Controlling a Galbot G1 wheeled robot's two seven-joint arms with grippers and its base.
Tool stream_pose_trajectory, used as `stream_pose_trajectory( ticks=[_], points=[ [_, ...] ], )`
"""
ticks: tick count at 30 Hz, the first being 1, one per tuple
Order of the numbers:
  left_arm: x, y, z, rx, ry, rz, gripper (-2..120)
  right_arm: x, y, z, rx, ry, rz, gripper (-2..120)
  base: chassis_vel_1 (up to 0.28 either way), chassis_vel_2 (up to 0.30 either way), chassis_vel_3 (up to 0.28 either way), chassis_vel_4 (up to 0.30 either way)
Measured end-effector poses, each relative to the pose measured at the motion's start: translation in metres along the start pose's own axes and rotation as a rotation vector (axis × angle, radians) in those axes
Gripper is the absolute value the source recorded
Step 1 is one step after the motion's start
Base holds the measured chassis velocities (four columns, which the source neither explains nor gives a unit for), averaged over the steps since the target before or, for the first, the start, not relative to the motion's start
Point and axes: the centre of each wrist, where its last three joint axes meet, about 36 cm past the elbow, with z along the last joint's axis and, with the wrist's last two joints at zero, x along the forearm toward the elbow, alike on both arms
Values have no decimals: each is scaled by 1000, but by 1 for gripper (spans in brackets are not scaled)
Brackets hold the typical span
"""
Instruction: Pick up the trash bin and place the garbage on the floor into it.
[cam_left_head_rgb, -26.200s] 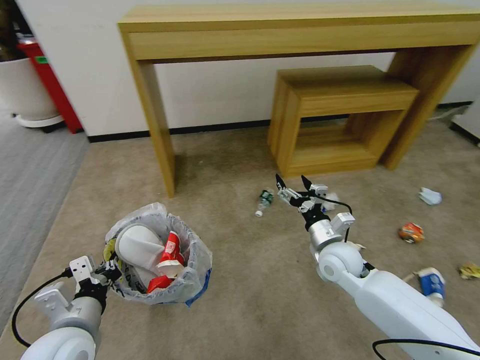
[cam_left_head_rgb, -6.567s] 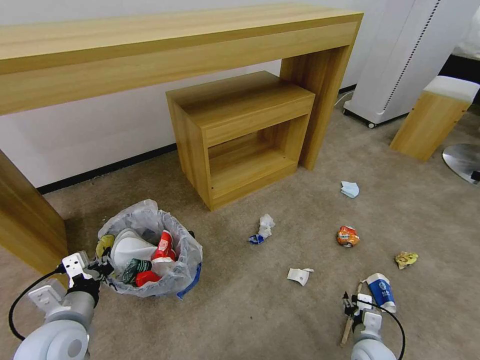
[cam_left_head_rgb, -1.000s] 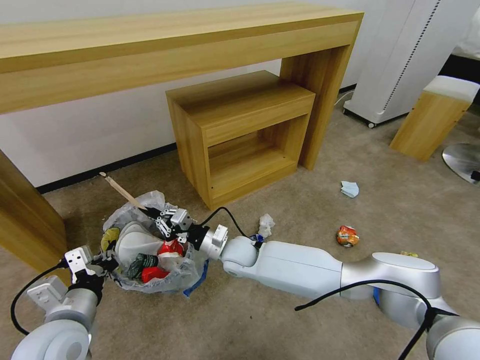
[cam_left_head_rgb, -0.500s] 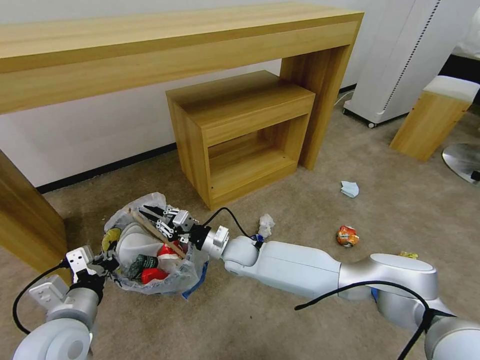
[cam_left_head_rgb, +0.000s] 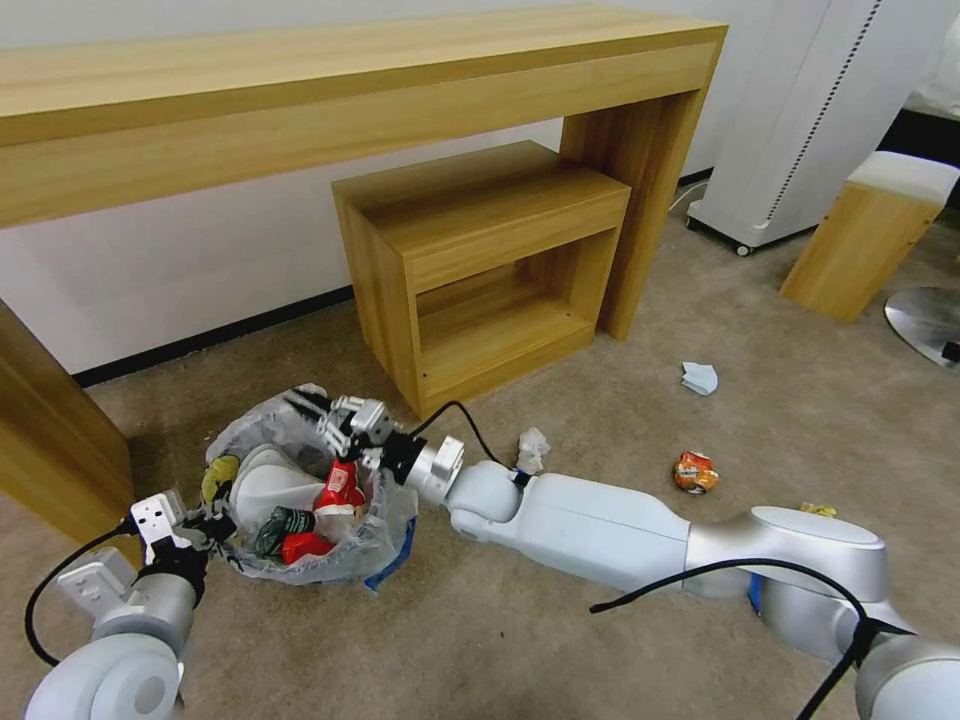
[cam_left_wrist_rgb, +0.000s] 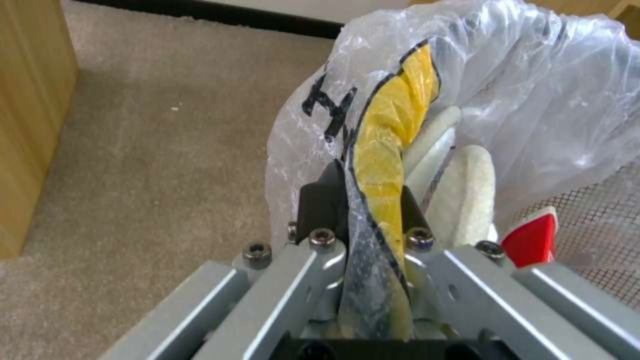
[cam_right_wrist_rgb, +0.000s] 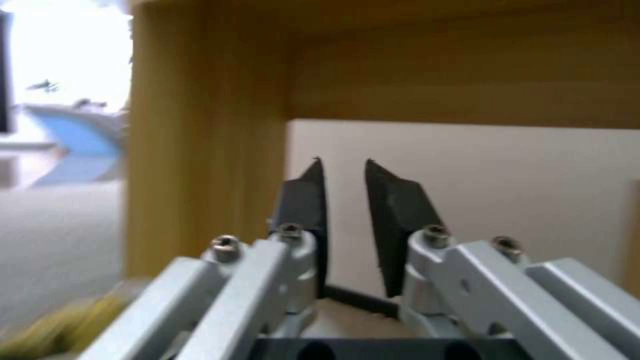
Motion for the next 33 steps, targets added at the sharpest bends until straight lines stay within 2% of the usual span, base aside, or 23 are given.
stream_pose_trajectory(
  ticks=[1, 2, 5, 6, 9, 10, 12, 13, 14, 16, 17, 21, 22, 25, 33],
  points=[
    [0, 1, 0, -4, 2, -2, 3, 2, -8, -9, -9, -6, 52, 28, 0, 0, 0, 0],
    [0, 1, 0, -4, 2, -2, 3, 2, -8, -9, -9, -6, 52, 28, 0, 0, 0, 0],
    [0, 2, 1, -10, 5, -4, 3, 17, -32, -27, 0, -9, 159, 43, 0, 0, 0, 0],
    [0, 2, 1, -10, 5, -4, 3, 17, -32, -27, 0, -9, 159, 43, 0, 0, 0, 0],
    [-1, 3, 1, -15, 8, -5, 3, 43, -62, -42, 15, 2, 294, 58, 0, 0, 0, 0],
    [-1, 3, 1, -15, 8, -5, 3, 43, -62, -42, 15, 2, 294, 58, 0, 0, 0, 0],
    [0, 4, 1, -18, 8, -6, 3, 58, -76, -50, 26, 7, 372, 65, 0, 0, 0, 0],
    [0, 5, 1, -22, 9, -7, 3, 72, -88, -57, 34, 11, 440, 73, 0, 0, 0, 0],
    [0, 5, 1, -22, 9, -7, 3, 72, -88, -57, 34, 11, 440, 73, 0, 0, 0, 0],
    [1, 5, 0, -26, 7, -7, 3, 93, -107, -69, 50, 12, 540, 82, 0, 0, 0, 0],
    [1, 5, 0, -26, 7, -7, 3, 93, -107, -69, 50, 12, 540, 82, 0, 0, 0, 0],
    [3, 5, -1, -29, 6, -5, 3, 129, -130, -83, 66, 35, 690, 99, 0, 0, 0, 0],
    [3, 5, -1, -29, 6, -5, 3, 129, -130, -83, 66, 35, 690, 99, 0, 0, 0, 0],
    [3, 4, 0, -32, 8, -4, 3, 162, -135, -90, 53, 68, 797, 100, 0, 0, 0, 0],
    [3, 3, 4, -33, 15, -1, 3, 220, -131, -94, 51, 110, 929, 100, 0, 0, 0, 0]
  ],
)
